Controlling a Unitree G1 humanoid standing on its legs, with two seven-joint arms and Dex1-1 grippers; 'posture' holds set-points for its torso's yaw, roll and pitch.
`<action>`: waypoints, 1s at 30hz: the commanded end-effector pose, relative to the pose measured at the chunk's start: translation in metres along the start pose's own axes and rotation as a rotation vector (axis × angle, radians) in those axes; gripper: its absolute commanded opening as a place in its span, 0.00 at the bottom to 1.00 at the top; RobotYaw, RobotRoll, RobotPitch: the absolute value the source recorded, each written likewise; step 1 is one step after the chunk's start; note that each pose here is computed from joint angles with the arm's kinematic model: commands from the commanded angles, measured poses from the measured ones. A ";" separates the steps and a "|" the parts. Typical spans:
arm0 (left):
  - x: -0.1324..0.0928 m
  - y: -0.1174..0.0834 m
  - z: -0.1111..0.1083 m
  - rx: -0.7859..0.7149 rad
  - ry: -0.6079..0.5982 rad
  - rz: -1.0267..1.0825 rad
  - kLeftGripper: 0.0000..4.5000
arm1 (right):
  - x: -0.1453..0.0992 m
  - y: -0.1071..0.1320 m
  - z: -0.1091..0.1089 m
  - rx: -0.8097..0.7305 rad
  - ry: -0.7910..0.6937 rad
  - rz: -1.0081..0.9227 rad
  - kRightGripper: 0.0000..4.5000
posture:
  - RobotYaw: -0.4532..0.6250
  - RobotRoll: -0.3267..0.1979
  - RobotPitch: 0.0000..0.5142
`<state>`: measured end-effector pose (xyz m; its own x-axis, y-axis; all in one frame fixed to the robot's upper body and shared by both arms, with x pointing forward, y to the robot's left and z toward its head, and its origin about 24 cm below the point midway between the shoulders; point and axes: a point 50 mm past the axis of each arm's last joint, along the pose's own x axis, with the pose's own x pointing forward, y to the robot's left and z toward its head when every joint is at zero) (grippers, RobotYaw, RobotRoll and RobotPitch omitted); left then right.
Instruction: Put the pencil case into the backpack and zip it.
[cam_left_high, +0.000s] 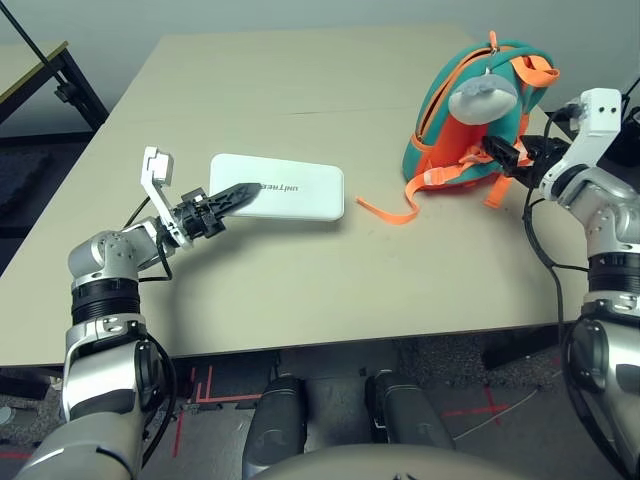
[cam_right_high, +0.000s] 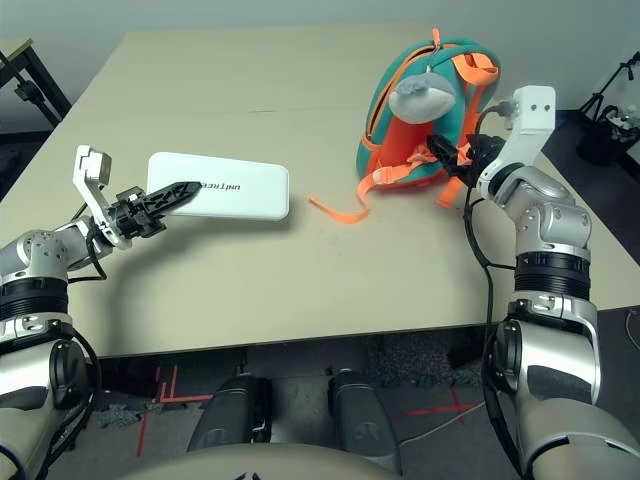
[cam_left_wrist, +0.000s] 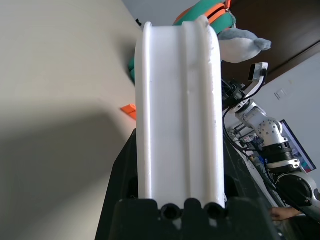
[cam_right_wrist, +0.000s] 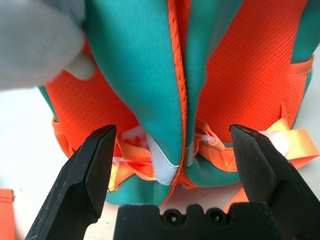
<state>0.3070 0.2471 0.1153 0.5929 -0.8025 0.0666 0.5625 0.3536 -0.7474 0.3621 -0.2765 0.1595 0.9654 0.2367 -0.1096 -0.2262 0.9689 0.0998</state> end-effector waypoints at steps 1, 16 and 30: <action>0.002 -0.005 0.004 0.015 -0.018 -0.030 0.30 | 0.007 -0.001 -0.002 -0.032 0.010 -0.007 1.00 | 0.37 0.62 0.12; 0.003 -0.010 0.010 0.009 -0.066 -0.065 0.30 | 0.020 0.000 -0.010 -0.041 -0.006 0.024 0.28 | 0.37 0.62 0.11; 0.003 -0.010 0.022 0.097 -0.109 -0.020 0.30 | 0.011 0.021 0.023 -0.090 -0.132 0.166 0.07 | 0.34 0.62 0.13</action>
<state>0.3115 0.2504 0.1252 0.6369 -0.7607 0.1253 0.5883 0.3745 -0.7167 0.3733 -0.2652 0.1685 0.9463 0.3224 -0.0233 -0.3217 0.9464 0.0277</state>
